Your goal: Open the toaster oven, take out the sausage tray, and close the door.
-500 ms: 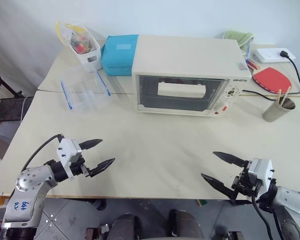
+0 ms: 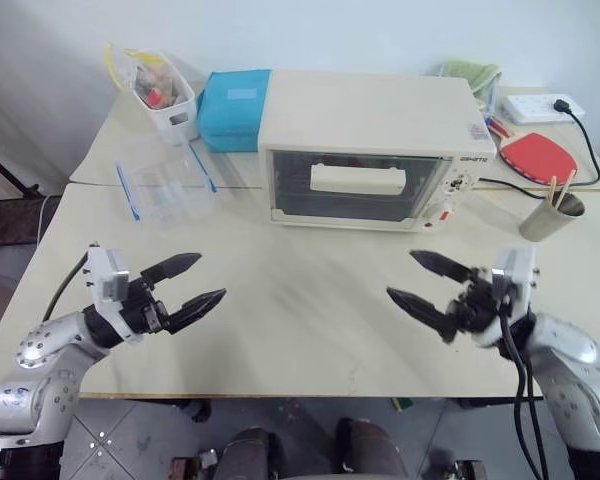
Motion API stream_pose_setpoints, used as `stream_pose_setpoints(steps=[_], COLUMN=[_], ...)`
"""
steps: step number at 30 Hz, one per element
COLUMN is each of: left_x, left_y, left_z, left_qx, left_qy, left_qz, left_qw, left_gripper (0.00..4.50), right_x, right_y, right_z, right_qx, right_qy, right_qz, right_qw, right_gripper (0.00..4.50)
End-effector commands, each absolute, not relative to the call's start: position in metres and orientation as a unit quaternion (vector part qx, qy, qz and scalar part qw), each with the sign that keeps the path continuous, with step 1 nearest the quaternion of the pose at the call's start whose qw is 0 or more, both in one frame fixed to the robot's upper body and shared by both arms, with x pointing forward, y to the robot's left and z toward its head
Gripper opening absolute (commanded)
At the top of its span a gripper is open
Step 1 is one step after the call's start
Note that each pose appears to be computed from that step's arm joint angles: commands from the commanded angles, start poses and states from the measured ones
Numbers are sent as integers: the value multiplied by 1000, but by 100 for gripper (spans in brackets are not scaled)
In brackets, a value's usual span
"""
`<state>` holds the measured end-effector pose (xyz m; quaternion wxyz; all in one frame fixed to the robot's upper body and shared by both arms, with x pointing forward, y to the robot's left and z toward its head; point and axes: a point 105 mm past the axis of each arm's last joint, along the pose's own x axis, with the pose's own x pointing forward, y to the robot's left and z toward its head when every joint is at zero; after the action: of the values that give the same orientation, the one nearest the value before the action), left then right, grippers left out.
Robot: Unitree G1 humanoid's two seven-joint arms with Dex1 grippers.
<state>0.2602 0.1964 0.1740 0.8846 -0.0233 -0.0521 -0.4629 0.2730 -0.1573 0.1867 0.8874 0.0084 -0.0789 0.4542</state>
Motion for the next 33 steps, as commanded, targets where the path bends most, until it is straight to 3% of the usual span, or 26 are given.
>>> stream_pose_setpoints(steps=[1,8,14,18,27,30,33], left_x=[258,260,261,265,287,303,318], left_y=[186,169,169,168,161,156,150], left_z=[191,194,192,192,204,213,218], left_qx=[-18,-27,-27,-38,-58,-67,-65], left_qy=[-68,-74,-71,-70,-89,-107,-115], left_qz=[-488,-494,-486,-477,-476,-469,-467], left_qw=[870,866,871,875,873,874,874], left_gripper=[449,449,449,449,449,399,308], right_x=[301,335,341,313,285,280,281], right_y=[-160,-158,-151,-135,-136,-135,-134], right_z=[201,211,223,220,182,173,173], right_qx=[22,15,15,-13,-131,-157,-163], right_qy=[-98,-101,-137,-153,-125,-117,-124], right_qz=[414,397,408,494,544,549,543], right_qw=[905,912,903,856,820,813,814], right_gripper=[450,450,450,450,450,450,450])
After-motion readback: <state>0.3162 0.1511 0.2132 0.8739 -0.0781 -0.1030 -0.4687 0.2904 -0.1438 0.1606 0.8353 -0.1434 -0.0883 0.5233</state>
